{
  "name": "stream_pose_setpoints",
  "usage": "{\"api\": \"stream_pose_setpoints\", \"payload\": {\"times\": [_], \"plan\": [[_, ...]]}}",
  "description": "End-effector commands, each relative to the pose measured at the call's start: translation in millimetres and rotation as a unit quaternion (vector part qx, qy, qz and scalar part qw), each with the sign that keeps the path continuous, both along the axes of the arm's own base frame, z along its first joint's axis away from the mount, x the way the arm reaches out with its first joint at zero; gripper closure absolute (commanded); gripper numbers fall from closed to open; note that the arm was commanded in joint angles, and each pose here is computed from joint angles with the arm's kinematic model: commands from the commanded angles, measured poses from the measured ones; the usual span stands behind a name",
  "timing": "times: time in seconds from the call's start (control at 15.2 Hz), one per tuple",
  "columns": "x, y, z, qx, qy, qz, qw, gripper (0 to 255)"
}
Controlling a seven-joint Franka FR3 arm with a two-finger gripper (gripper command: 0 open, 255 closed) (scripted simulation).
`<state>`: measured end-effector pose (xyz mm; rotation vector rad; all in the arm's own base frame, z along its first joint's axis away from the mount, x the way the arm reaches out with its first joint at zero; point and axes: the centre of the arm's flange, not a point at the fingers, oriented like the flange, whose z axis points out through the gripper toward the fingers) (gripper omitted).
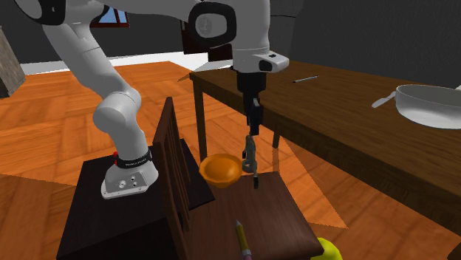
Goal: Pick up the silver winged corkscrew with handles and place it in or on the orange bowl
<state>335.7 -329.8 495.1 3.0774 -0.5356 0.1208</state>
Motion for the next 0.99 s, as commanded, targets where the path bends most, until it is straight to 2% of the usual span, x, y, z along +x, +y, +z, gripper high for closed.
{"api": "stream_pose_setpoints", "payload": {"times": [0.0, 0.92], "plan": [[0.2, -0.3, 8.1, 0.000, 0.000, 0.000, 1.0000, 255], [-29.3, 159.5, 84.3, 0.000, 0.000, 0.000, 1.0000, 255]]}}
